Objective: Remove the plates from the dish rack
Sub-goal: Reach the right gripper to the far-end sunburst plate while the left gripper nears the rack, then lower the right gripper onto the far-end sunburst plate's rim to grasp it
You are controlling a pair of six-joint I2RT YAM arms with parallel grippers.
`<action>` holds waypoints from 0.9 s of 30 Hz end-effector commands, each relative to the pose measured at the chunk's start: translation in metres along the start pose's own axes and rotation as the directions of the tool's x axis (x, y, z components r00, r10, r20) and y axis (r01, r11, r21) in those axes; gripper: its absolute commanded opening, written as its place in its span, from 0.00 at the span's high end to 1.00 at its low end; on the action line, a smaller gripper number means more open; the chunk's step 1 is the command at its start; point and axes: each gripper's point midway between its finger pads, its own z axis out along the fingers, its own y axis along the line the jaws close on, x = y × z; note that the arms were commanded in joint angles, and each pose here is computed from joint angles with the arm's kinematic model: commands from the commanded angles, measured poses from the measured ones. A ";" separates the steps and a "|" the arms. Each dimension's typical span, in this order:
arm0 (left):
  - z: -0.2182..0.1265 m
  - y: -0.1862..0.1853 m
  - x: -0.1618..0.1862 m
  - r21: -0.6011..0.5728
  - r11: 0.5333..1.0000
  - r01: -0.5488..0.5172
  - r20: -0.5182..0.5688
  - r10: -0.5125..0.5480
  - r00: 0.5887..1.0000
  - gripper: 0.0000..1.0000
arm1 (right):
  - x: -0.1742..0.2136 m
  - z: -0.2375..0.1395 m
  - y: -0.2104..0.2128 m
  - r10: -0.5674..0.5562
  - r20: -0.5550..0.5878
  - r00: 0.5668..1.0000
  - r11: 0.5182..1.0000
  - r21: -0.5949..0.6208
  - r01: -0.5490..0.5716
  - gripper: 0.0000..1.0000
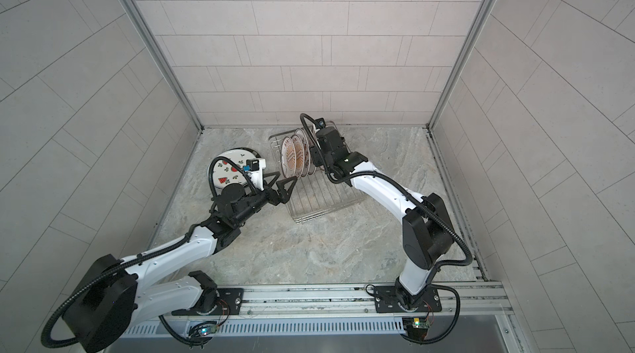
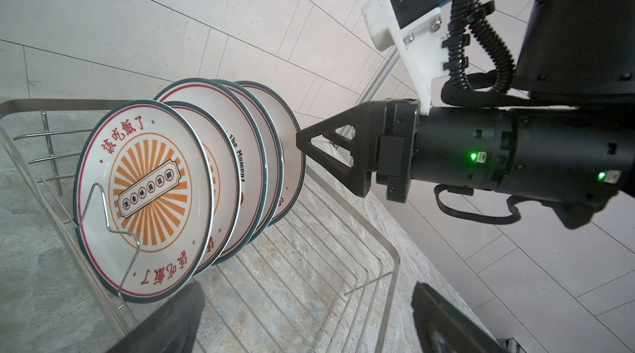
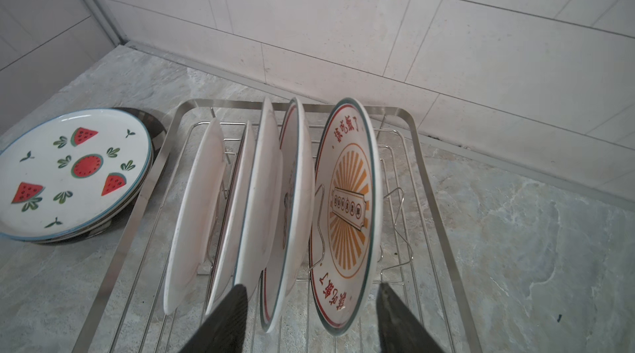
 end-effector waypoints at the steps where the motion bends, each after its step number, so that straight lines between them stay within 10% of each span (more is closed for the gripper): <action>1: -0.003 -0.005 -0.012 0.014 1.000 -0.016 0.054 0.015 0.998 0.00 | -0.014 -0.014 0.016 -0.005 0.023 1.000 0.997 -0.083 0.007 0.49; 27: -0.011 0.002 -0.014 -0.031 0.998 -0.047 0.062 0.049 0.997 0.00 | 0.000 0.053 0.028 -0.061 -0.097 0.993 0.997 0.035 0.065 0.72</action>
